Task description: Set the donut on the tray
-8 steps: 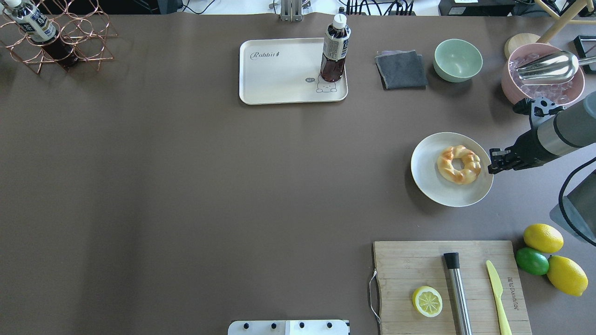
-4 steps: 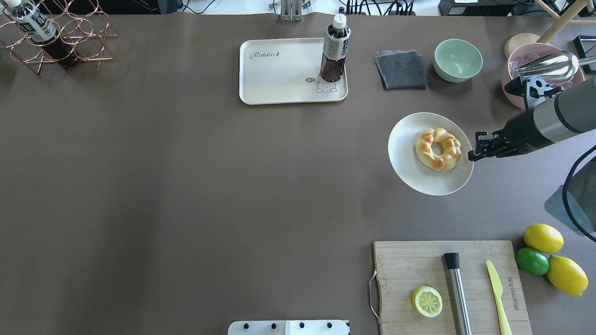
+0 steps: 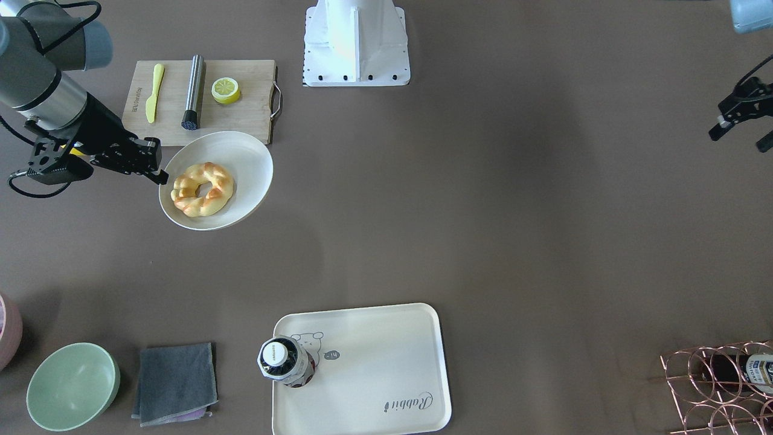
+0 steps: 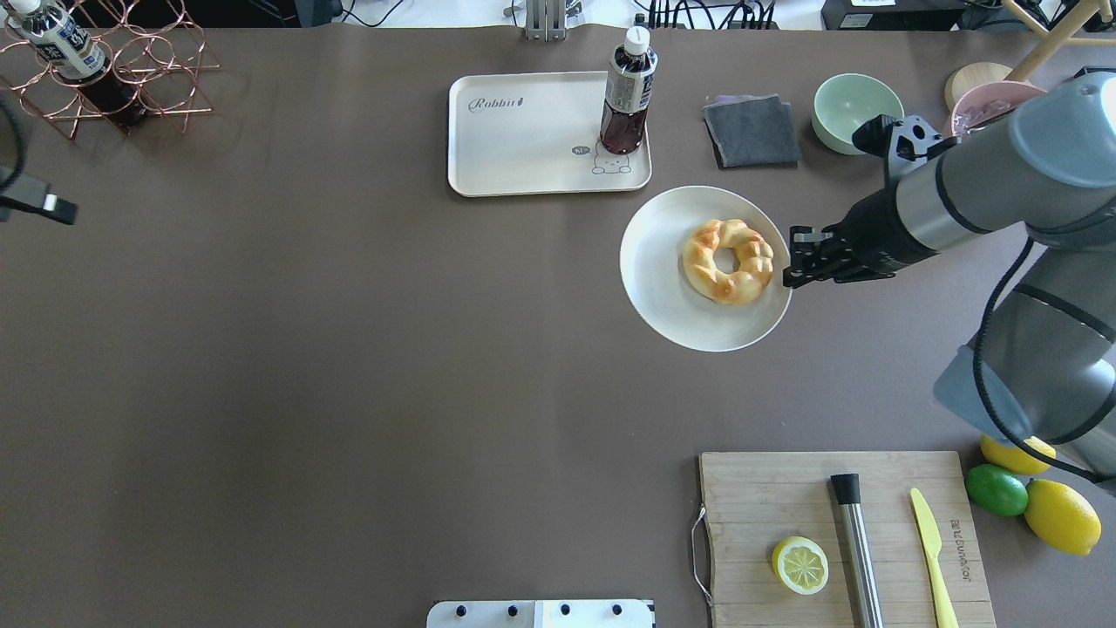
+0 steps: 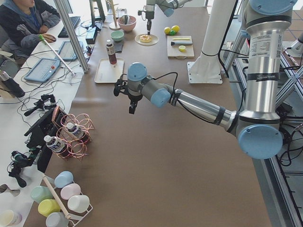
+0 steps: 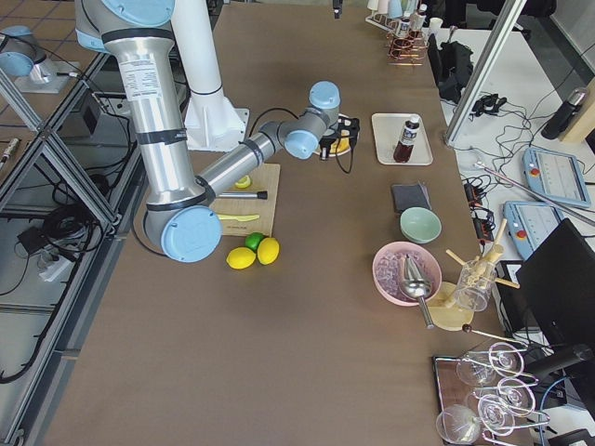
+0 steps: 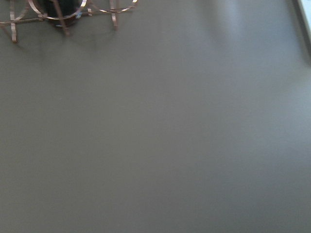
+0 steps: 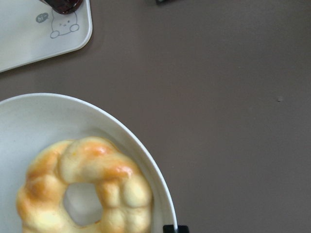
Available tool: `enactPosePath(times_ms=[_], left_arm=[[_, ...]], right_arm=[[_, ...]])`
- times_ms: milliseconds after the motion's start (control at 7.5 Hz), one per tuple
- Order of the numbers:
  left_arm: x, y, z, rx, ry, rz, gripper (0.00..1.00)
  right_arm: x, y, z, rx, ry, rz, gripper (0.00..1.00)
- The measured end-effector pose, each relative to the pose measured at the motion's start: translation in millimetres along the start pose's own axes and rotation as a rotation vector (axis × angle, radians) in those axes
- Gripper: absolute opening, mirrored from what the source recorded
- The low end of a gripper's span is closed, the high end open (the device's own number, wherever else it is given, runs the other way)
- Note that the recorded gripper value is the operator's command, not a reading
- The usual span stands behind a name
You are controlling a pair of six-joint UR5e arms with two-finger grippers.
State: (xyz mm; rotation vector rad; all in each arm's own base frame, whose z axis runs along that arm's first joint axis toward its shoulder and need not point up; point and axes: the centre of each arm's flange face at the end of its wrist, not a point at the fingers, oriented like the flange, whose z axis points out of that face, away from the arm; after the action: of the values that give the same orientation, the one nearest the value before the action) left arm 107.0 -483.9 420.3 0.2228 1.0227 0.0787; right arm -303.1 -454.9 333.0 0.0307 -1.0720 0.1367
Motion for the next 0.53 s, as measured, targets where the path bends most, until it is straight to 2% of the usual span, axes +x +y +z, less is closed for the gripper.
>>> enactPosePath(times_ms=[267,533], left_arm=[[125.9,-29.3,37.6,-0.050,0.101,-0.095,0.96],[236.5,-31.4,68.3,-0.099,0.168,-0.190,0.95]], right_arm=[[-85.2,16.0,4.7,0.012,0.050,0.018,0.00],[-143.7,37.0,9.4,0.002,0.066,0.048,0.00]])
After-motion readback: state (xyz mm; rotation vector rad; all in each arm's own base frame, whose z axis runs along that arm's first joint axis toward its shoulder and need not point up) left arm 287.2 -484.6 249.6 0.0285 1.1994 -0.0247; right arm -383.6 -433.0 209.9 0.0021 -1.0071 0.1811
